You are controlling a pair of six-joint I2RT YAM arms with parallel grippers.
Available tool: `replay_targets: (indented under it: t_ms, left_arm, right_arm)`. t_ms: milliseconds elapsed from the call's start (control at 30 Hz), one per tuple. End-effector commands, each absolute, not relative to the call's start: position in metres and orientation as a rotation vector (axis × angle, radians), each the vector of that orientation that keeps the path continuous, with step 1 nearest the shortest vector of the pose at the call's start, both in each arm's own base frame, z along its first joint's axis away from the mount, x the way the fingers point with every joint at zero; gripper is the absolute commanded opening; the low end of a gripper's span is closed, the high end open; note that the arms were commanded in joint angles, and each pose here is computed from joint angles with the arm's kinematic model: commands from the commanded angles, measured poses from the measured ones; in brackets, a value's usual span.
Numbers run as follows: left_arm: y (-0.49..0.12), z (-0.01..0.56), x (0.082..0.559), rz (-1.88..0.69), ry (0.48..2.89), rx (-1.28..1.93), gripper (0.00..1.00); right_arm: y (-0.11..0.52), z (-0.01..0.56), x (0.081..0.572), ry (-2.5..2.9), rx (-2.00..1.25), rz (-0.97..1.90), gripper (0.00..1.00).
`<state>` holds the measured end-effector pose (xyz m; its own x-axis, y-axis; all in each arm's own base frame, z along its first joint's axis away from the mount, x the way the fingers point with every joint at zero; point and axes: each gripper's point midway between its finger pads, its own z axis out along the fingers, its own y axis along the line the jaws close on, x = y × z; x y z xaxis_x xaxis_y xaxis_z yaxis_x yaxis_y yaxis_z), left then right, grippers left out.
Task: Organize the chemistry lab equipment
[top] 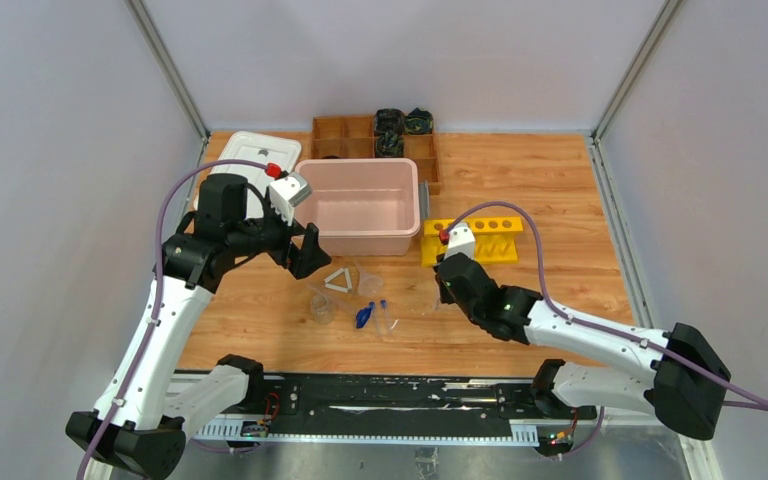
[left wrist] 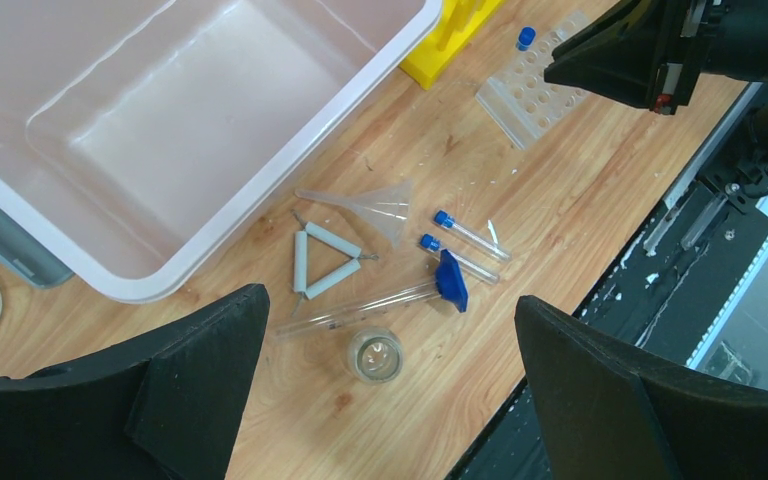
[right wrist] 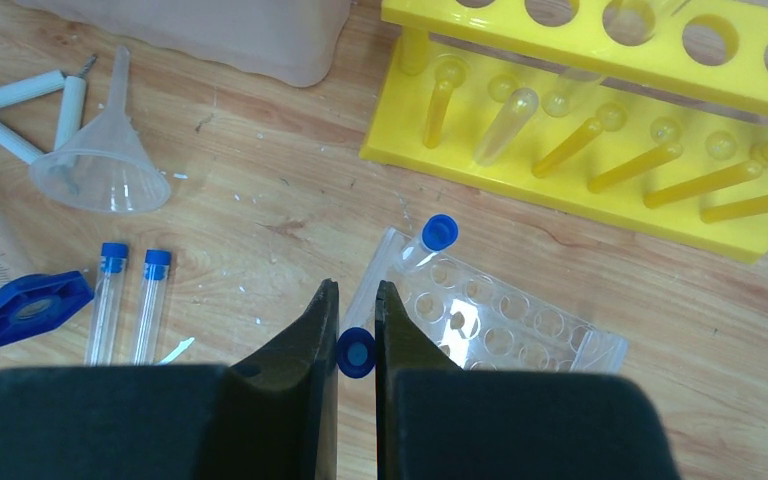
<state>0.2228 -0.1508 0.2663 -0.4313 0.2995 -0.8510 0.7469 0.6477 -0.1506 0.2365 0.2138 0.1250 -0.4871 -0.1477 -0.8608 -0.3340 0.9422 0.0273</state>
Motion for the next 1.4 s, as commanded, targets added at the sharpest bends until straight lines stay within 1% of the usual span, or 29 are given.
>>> replay_targets:
  t_ms: [0,867,1367]
  left_arm:
    - [-0.151,0.27,0.225,-0.652,1.996,0.828,1.0]
    - [-0.15,0.275,0.227,-0.637,1.989,0.82,1.0]
    - [-0.149,0.273,0.229,-0.633,1.994,0.819,1.0]
  right_arm:
    - [0.203,0.122,0.246,2.044,-0.266,0.179,0.0]
    - [0.206,0.09,0.24,2.069,-0.24,0.215,0.0]
    - [0.197,0.104,0.233,2.024,-0.21,0.209,0.0]
